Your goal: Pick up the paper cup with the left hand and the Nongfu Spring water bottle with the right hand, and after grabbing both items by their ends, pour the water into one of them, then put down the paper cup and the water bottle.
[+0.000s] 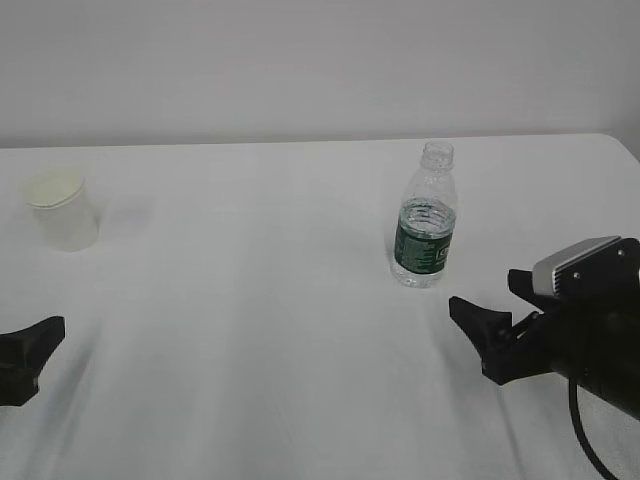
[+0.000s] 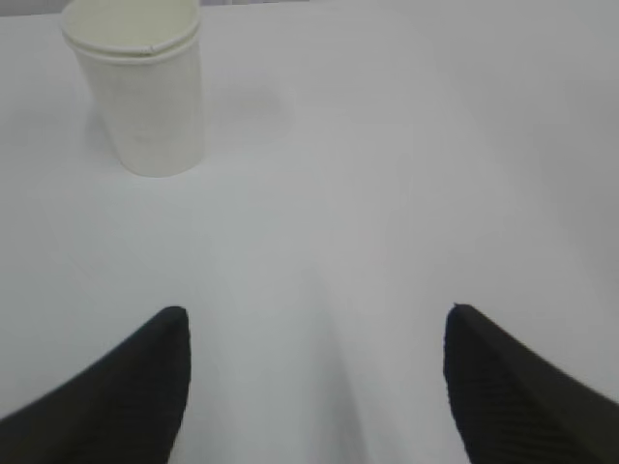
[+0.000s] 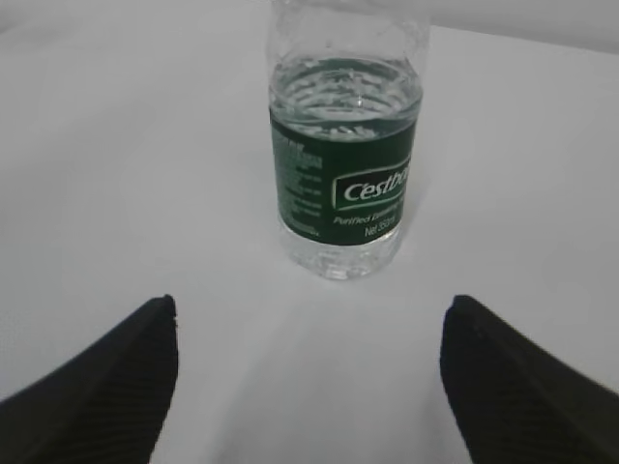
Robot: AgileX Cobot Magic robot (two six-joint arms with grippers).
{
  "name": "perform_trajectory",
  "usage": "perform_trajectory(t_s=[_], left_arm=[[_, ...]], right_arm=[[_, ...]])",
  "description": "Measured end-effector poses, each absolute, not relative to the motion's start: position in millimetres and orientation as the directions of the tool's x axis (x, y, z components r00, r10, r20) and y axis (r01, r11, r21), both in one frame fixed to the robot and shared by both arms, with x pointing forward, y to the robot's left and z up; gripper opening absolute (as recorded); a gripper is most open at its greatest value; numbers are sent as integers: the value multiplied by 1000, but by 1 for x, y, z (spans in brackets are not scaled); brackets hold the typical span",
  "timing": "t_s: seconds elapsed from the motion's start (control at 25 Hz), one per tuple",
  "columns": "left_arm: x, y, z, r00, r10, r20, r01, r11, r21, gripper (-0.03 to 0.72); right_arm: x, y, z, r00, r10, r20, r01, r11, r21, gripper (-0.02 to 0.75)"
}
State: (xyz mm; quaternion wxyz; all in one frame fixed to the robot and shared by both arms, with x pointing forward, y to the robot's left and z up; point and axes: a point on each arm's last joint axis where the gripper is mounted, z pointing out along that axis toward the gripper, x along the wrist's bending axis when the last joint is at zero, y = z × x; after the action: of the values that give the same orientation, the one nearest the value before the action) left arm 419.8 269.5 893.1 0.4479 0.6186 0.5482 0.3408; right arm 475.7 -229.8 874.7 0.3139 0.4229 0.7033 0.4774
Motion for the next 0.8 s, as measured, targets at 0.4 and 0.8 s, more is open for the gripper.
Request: perform_trajectory(t_s=[0.4, 0.8], left_arm=[[421, 270, 893, 154, 986, -70, 371, 8, 929, 589], [421, 271, 893, 148, 986, -70, 371, 11, 929, 589]], right_arm=[[498, -225, 862, -451, 892, -38, 296, 189, 936, 651], [515, -221, 854, -452, 891, -41, 284, 187, 940, 650]])
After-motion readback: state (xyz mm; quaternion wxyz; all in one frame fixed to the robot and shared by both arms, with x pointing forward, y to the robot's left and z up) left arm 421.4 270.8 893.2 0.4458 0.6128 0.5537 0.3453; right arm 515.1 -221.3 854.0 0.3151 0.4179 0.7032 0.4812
